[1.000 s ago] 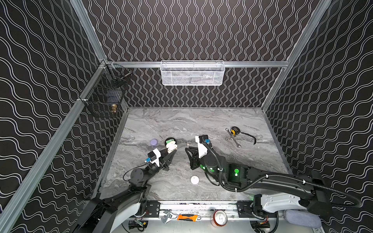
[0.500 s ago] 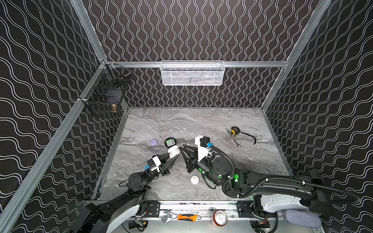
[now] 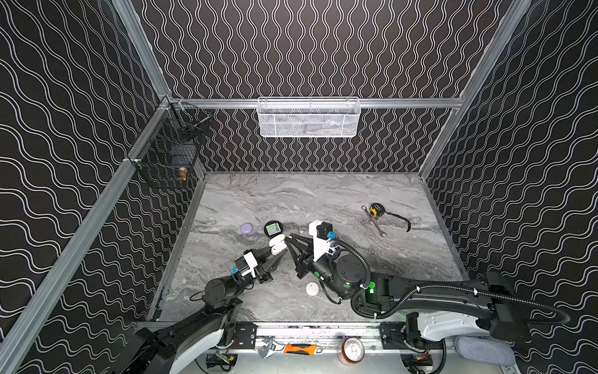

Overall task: Insert wireless bluetooth earbuds into charging case
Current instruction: Insert the wireless bluetooth earbud into the charging case.

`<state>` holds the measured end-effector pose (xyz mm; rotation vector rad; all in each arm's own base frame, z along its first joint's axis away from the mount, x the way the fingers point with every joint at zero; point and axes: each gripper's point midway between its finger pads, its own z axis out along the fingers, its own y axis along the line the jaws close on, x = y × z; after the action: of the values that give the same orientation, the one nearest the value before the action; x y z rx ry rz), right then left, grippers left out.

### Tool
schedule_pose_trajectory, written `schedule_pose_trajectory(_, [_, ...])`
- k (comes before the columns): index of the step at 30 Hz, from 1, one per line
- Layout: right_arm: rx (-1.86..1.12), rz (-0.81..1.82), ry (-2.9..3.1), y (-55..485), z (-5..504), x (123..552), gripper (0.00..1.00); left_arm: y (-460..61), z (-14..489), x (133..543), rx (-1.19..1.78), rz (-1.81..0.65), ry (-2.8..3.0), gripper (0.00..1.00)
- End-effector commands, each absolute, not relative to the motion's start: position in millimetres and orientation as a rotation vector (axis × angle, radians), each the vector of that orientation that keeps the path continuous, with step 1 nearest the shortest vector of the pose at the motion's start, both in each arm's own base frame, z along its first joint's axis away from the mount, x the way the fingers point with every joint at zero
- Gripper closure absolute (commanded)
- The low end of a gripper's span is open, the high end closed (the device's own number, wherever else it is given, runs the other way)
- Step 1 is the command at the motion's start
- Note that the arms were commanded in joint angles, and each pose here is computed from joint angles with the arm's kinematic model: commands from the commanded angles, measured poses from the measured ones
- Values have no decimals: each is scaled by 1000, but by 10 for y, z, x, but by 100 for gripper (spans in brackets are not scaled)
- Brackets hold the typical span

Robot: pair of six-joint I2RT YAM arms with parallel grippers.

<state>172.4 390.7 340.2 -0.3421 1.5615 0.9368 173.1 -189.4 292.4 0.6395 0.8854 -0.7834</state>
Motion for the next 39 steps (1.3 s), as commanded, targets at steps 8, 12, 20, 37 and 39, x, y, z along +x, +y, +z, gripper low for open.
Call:
schedule_pose_trajectory(8, [-316,934,1482,3936,3529,1758,82,-1869,2785,1675,649,-776,897,100])
schedule_pose_trajectory(12, [-312,916,1472,3960,3508,1782,81,-1868,2792,1658,652,-777,890,100])
schedule_pose_trajectory(20, [-306,840,1452,3925,3394,1844,81,-1866,2788,1679,645,-775,900,100])
schedule_pose_trajectory(37, [-334,757,1494,3965,3163,1876,82,-1832,2793,1702,624,-760,909,100])
schedule_pose_trajectory(39, [-336,749,1503,3962,3138,1872,78,-1832,2777,1717,622,-756,918,100])
